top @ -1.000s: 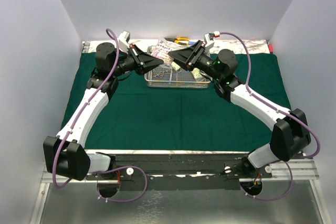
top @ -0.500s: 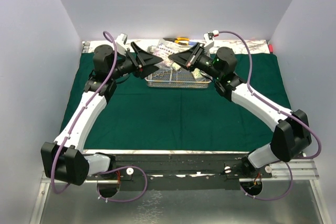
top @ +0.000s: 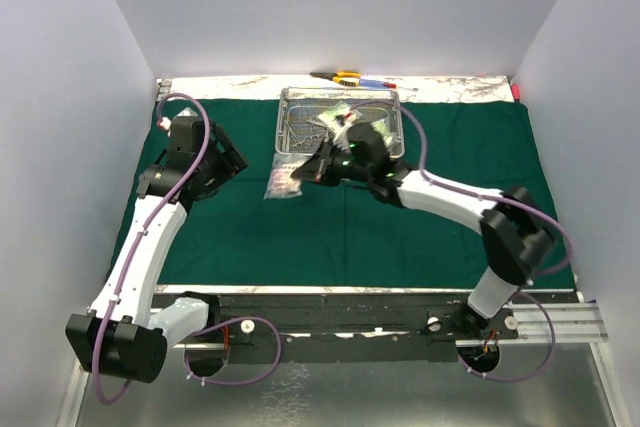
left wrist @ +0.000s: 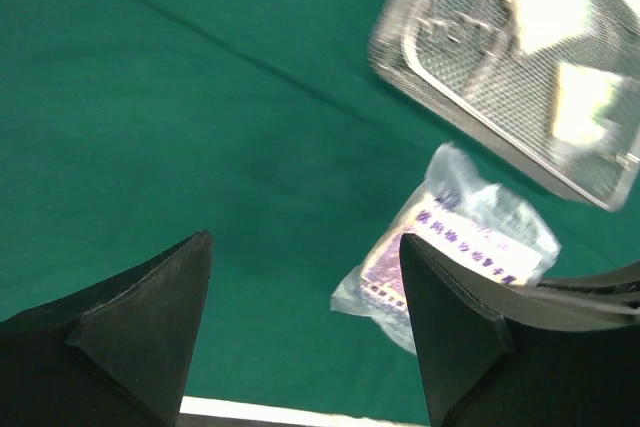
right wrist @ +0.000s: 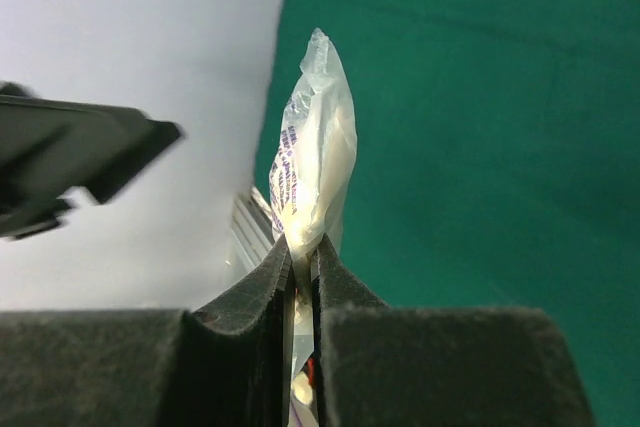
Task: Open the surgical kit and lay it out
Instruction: Place the medical item in the surgical kit.
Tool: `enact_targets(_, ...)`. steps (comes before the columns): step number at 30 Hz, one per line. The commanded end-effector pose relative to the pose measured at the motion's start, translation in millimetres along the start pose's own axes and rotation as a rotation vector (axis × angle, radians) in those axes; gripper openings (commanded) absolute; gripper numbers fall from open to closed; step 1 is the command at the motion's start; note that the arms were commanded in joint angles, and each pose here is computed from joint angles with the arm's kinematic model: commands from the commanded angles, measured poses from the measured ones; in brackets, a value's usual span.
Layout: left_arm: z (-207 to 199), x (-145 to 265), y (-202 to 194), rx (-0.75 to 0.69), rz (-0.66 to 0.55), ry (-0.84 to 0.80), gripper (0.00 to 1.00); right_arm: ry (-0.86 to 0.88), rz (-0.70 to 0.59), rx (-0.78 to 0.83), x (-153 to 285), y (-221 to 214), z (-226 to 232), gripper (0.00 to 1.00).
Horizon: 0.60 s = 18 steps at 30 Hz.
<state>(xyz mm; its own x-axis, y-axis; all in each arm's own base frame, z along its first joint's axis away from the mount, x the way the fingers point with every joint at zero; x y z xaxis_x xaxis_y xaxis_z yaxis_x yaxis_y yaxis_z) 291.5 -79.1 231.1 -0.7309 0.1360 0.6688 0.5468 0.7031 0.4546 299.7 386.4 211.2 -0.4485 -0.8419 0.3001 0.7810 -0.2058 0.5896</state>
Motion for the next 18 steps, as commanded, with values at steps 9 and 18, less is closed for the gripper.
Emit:
enact_targets(9,54.0,64.9,70.0,-0.061,-0.411,0.341,0.71,0.048,0.322,-0.077,-103.6,-119.0,17.2,0.11)
enact_targets(18,59.2,104.0,86.4,-0.025,-0.537,0.386,0.71,0.168,0.304,-0.092,-178.2,-153.9,56.0,0.11)
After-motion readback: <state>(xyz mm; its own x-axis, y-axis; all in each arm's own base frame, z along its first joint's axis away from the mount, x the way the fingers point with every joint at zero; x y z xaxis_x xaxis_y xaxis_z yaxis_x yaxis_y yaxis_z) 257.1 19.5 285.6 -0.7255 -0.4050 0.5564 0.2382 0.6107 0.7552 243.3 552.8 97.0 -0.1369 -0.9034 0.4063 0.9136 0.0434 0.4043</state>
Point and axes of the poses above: each gripper's point midway between its finger pads, its own x axis back along the fingers, its own z axis along the line the jaws close on, y = z × x, the point moved 1 cm from there along x, back along the fingers, and after that the axes turned 10 degrees about x, right-handed, at the moved point
